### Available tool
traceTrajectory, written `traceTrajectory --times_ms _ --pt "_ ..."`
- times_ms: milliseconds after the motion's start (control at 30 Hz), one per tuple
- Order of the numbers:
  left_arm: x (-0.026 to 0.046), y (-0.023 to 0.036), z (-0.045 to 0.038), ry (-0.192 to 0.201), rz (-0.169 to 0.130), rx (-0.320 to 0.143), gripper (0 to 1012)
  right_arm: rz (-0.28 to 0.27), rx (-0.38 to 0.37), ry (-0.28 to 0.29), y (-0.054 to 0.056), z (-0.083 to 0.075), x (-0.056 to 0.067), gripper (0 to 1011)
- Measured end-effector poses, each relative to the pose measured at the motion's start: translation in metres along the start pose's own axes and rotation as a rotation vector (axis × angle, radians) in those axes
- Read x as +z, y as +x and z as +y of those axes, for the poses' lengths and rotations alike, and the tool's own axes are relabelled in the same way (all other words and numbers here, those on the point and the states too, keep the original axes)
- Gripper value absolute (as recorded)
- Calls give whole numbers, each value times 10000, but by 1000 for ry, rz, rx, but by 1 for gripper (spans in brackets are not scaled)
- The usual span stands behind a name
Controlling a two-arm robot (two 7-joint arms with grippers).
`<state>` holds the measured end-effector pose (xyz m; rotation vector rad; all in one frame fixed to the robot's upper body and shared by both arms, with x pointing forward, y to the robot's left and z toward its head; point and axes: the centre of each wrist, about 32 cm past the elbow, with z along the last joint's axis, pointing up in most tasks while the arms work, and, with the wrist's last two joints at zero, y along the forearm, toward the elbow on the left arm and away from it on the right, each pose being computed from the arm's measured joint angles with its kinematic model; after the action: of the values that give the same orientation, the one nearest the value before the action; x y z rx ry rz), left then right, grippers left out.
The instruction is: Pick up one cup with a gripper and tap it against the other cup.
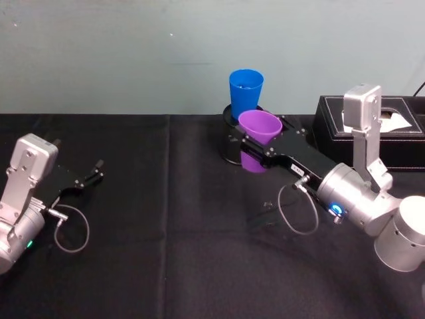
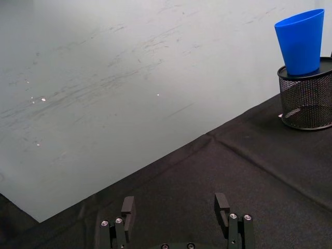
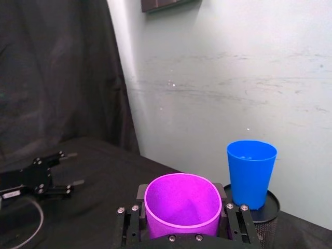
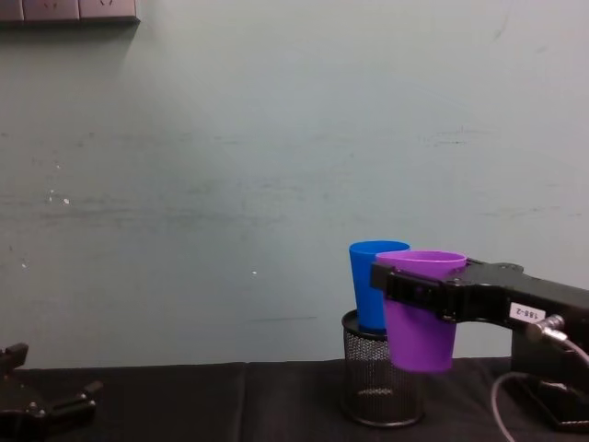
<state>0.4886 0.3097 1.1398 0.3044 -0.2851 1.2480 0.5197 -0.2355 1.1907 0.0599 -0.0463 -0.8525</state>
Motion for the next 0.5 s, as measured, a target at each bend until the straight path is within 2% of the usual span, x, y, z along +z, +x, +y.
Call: traceTrajectory --times_ms 200,500 --pt "0 0 0 0 0 0 1000 26 -15 3 75 154 -134 746" --pt "0 0 0 0 0 0 1000 9 -15 -14 176 363 -200 746"
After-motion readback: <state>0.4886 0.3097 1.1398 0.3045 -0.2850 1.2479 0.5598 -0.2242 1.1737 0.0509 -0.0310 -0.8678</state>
